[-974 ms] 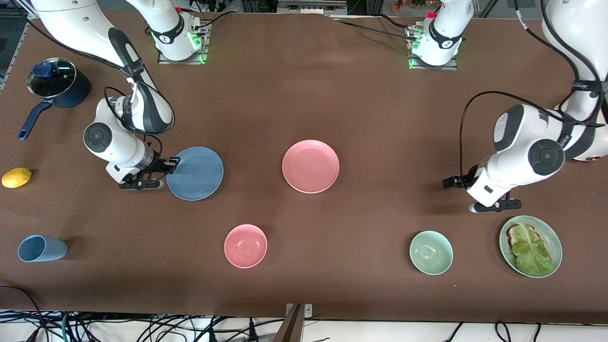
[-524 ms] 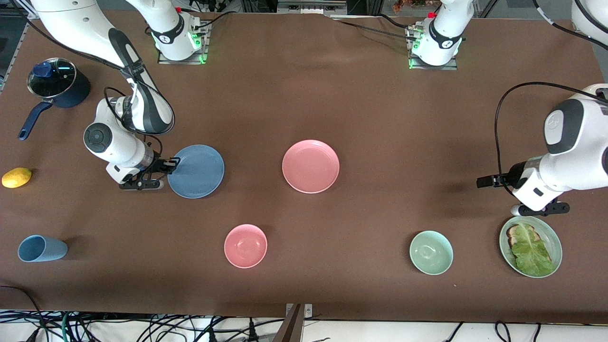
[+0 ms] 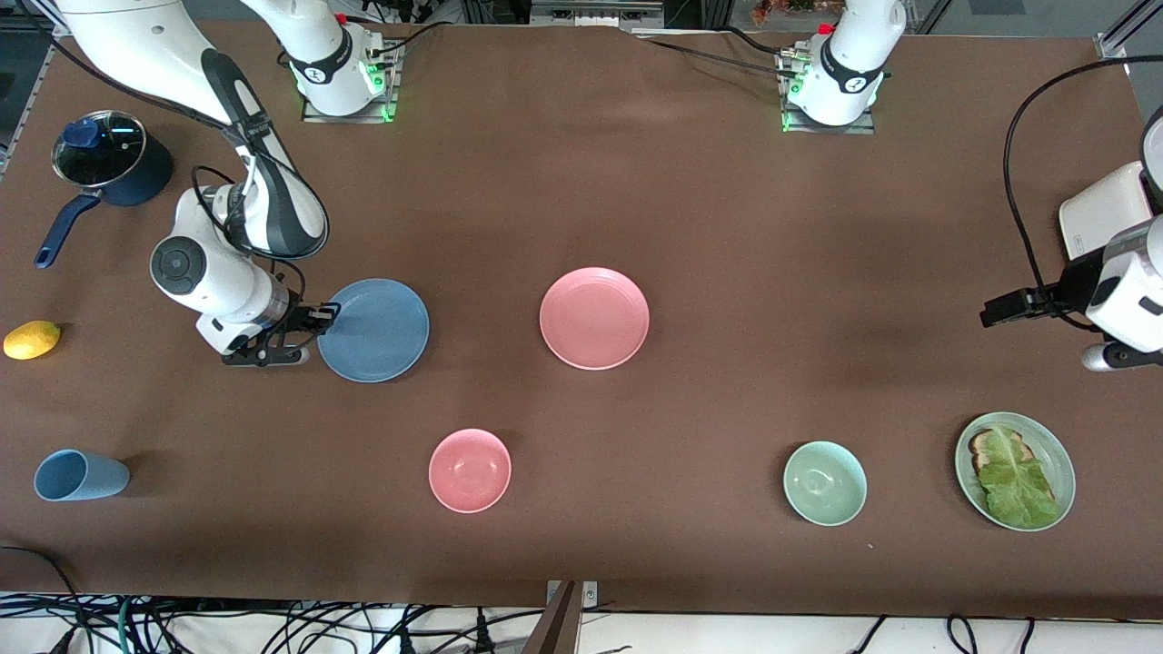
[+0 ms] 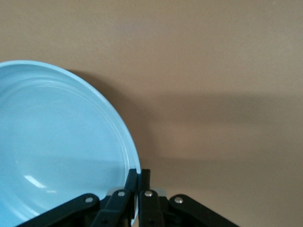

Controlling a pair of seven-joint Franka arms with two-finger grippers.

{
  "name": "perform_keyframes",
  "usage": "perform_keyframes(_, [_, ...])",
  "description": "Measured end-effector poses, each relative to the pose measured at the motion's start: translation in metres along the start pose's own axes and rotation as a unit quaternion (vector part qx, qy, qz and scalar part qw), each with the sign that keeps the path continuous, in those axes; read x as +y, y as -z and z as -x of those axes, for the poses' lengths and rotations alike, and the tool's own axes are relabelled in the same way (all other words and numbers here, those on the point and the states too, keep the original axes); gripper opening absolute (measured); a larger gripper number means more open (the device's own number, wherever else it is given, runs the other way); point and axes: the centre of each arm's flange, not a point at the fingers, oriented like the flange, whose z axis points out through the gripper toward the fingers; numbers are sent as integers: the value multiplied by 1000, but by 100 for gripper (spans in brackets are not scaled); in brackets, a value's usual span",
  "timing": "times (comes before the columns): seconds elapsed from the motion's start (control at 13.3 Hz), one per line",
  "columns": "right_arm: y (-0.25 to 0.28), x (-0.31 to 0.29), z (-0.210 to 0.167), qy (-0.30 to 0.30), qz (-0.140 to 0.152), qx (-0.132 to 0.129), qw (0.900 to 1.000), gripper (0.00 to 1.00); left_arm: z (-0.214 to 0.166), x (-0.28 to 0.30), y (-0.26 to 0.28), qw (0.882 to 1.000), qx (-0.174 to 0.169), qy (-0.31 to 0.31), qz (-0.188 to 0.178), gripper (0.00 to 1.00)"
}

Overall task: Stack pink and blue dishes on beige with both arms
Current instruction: 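Carry the blue plate with the right gripper onto the pink plate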

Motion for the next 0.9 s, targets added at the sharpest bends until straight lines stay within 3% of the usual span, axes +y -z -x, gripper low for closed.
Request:
perform_keyframes(0.3, [72,-8,-30,-7,-36,-9,999,4,41,17,73,999,44,-12,-4,100])
perform_keyframes(0.6, [105,-37,-39,13,-48,-8,999,4,61,30,95,999,47,-25,-5,100])
perform_keyframes(0.9, [119,-105,-38,8,-52,0,999,4,61,33,93,999,44,-27,2,100])
